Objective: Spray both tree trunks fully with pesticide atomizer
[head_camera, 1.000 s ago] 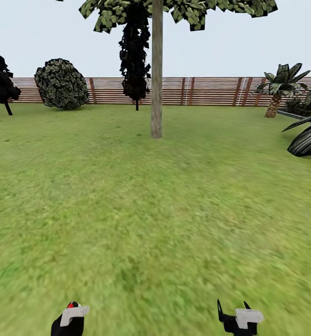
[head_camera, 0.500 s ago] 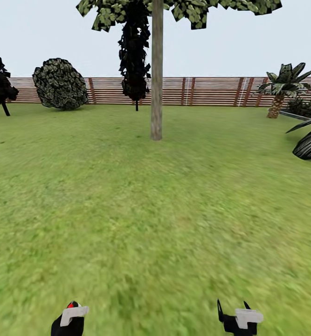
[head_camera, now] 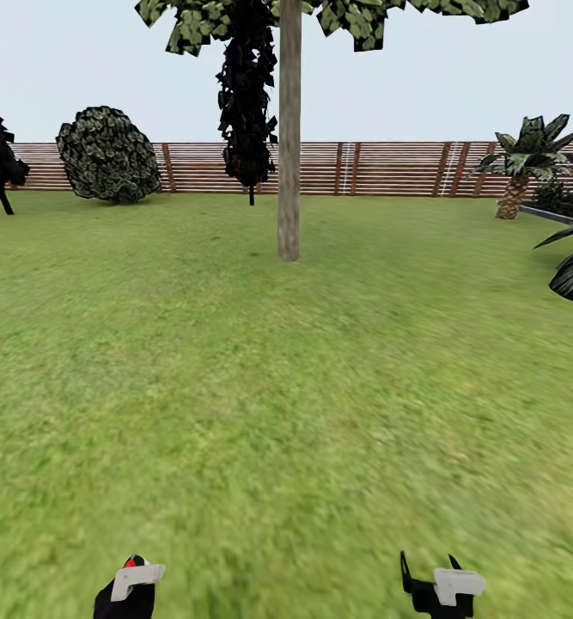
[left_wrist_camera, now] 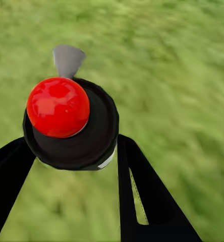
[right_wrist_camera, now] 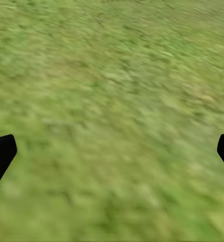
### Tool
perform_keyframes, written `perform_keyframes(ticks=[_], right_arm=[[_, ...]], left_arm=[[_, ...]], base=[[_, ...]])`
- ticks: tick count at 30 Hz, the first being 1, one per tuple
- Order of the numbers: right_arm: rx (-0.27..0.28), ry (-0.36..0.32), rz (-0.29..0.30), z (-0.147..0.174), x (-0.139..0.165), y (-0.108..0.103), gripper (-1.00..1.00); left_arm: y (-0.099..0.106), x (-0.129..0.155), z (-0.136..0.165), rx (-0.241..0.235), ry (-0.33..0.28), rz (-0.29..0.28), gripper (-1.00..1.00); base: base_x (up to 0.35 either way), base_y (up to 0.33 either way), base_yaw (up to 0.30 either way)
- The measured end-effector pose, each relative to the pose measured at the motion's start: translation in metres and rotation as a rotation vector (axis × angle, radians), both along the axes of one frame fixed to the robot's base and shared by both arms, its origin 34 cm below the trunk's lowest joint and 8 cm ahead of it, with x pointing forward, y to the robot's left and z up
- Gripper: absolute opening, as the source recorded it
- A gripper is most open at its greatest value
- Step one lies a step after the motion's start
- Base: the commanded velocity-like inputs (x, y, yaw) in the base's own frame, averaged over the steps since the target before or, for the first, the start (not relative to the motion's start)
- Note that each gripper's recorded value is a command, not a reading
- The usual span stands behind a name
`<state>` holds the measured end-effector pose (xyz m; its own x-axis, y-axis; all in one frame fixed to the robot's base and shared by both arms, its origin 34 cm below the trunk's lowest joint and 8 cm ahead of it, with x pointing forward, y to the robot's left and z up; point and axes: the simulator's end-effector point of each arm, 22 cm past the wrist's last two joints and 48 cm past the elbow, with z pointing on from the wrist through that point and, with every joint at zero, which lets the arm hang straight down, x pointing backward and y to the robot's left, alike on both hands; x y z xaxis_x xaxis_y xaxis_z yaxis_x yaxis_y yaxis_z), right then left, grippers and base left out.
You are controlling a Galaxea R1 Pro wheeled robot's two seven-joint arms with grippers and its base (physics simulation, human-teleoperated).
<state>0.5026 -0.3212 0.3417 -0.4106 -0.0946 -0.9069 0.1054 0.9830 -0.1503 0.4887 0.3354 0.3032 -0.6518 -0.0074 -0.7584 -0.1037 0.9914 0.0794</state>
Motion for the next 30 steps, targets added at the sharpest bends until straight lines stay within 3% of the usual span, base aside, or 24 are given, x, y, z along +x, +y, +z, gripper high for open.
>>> perform_keyframes(ticks=[30], right_arm=[[0.000, 0.000, 0.000, 0.0000, 0.0000, 0.0000, 1.00]], left_arm=[[0.0001, -0.0002, -0.0002, 0.000, 0.001, 0.001, -1.00]], base=[[0.339, 0.000, 0.000]])
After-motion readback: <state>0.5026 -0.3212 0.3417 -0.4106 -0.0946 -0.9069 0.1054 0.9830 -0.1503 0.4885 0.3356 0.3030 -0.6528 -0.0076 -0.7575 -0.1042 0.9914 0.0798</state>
